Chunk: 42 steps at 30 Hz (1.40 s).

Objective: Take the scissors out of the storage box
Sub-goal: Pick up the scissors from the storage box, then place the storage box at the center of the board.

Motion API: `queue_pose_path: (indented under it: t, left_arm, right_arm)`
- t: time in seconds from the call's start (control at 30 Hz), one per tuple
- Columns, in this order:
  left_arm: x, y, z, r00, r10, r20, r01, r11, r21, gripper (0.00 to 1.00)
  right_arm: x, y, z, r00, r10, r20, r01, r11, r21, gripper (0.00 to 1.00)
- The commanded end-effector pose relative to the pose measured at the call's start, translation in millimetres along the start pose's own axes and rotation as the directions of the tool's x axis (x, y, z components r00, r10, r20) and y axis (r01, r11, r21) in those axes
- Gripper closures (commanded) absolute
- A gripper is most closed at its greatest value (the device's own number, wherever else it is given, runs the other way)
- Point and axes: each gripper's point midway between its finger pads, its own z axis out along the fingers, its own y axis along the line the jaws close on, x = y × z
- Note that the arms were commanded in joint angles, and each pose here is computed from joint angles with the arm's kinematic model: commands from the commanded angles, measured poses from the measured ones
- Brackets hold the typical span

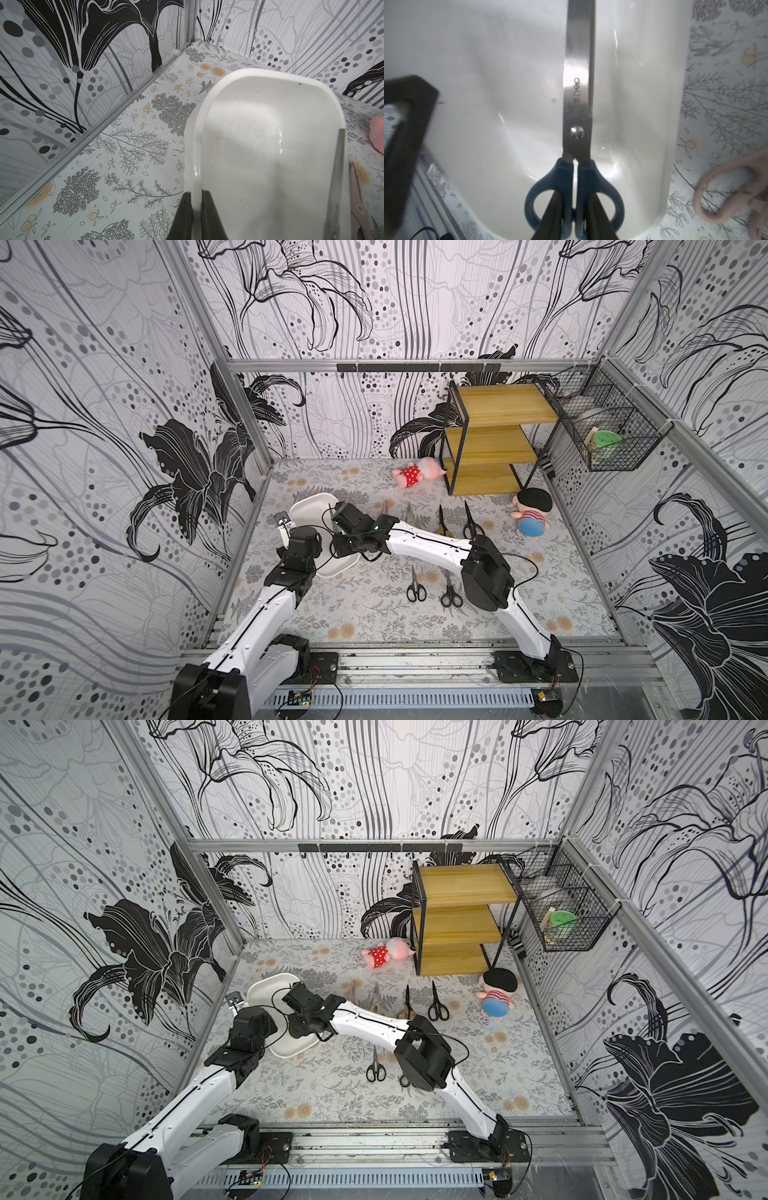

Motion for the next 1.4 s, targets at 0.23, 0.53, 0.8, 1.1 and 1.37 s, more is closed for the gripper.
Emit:
queue_pose_path:
  t: [0.23, 0.53, 0.8, 1.1, 1.37]
  left_arm:
    - [-27.0, -4.3, -3.0, 0.999, -0.020, 0.029, 0.019, 1.000, 0.003, 1.00]
    - [-12.7, -12.4, 27.9, 0.994, -0.066, -0.091, 0.069, 0.997, 0.031, 1.00]
    - [-8.5, -6.6, 58.1, 0.978, -0.122, -0.168, 0.127, 0.992, 0.025, 1.00]
    - [2.9, -9.1, 75.3, 0.967, -0.087, -0.241, 0.091, 0.996, 0.007, 0.94]
    - [12.8, -8.2, 92.5, 0.946, -0.092, -0.311, 0.093, 0.996, -0.012, 0.80]
  right_arm:
    - [-18.0, -20.6, -63.4, 1.000, -0.017, 0.026, 0.013, 0.989, 0.149, 1.00]
    - [-15.0, -37.5, -95.5, 1.000, 0.004, 0.029, -0.010, 0.975, 0.222, 1.00]
    - [-0.3, -49.4, -109.8, 0.999, 0.038, 0.033, -0.045, 0.970, 0.239, 1.00]
    - [10.0, -60.2, -118.7, 0.998, 0.051, 0.034, -0.058, 0.963, 0.264, 1.00]
    - [10.3, -64.0, -124.3, 0.997, 0.056, 0.047, -0.066, 0.958, 0.277, 1.00]
